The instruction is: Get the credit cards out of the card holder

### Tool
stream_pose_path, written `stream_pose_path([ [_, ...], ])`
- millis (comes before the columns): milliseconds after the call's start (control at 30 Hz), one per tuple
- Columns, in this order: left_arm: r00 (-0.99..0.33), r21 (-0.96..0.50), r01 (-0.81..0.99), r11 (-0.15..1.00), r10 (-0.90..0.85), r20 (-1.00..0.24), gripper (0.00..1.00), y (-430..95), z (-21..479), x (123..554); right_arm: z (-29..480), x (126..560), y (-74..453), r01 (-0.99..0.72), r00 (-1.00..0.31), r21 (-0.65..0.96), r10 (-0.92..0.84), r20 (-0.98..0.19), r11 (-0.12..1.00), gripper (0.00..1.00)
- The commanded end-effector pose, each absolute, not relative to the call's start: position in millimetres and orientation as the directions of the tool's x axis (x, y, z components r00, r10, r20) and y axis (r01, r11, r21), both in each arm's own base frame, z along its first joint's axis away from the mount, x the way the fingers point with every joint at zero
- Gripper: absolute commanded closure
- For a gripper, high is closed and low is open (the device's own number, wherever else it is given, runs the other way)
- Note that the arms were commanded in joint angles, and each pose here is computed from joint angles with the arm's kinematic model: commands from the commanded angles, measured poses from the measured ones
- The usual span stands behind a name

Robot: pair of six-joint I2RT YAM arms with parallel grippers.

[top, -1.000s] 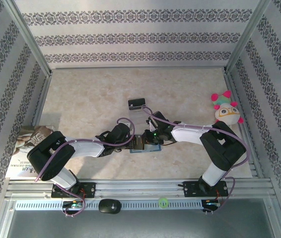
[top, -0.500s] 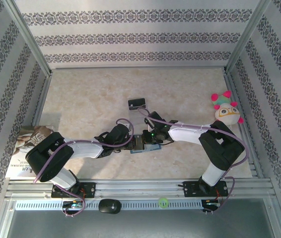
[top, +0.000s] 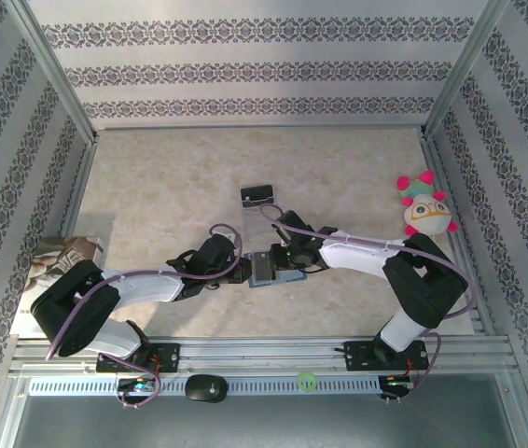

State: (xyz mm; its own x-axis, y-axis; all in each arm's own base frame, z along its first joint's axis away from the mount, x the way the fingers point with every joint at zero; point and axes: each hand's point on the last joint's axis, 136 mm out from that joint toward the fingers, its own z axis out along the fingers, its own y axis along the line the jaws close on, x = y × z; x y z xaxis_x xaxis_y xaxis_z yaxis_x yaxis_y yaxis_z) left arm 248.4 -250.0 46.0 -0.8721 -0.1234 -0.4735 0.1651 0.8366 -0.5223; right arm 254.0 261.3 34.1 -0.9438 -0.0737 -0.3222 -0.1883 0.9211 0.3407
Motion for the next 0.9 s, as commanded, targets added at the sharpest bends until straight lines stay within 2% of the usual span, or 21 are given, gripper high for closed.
stream_pose_path([
  [0, -0.858, -0.469, 0.173, 0.866, -0.102, -0.503, 0.72, -239, 50, 252, 49, 253, 261, -0.238, -0.917, 0.312, -0.107, -0.384, 0.920, 0.71],
  [233, -0.839, -0.414, 0.230, 0.881, -0.035, -0.542, 0.58, -250, 55, 259, 50, 249, 270, -0.235, -0.939, 0.413, -0.097, -0.329, 0.880, 0.71],
  [467, -0.828, -0.358, 0.264, 0.896, 0.020, -0.560, 0.50, -259, 50, 268, 52, 248, 266, -0.258, -0.942, 0.434, -0.125, -0.311, 0.863, 0.70],
  [733, -0.861, -0.305, 0.235, 0.923, 0.053, -0.505, 0.52, -252, 21, 263, 46, 250, 261, -0.265, -0.941, 0.416, -0.140, -0.306, 0.870, 0.70],
  [867, -0.877, -0.289, 0.210, 0.934, 0.049, -0.478, 0.58, -246, 10, 258, 43, 250, 266, -0.269, -0.944, 0.431, -0.147, -0.295, 0.861, 0.70],
])
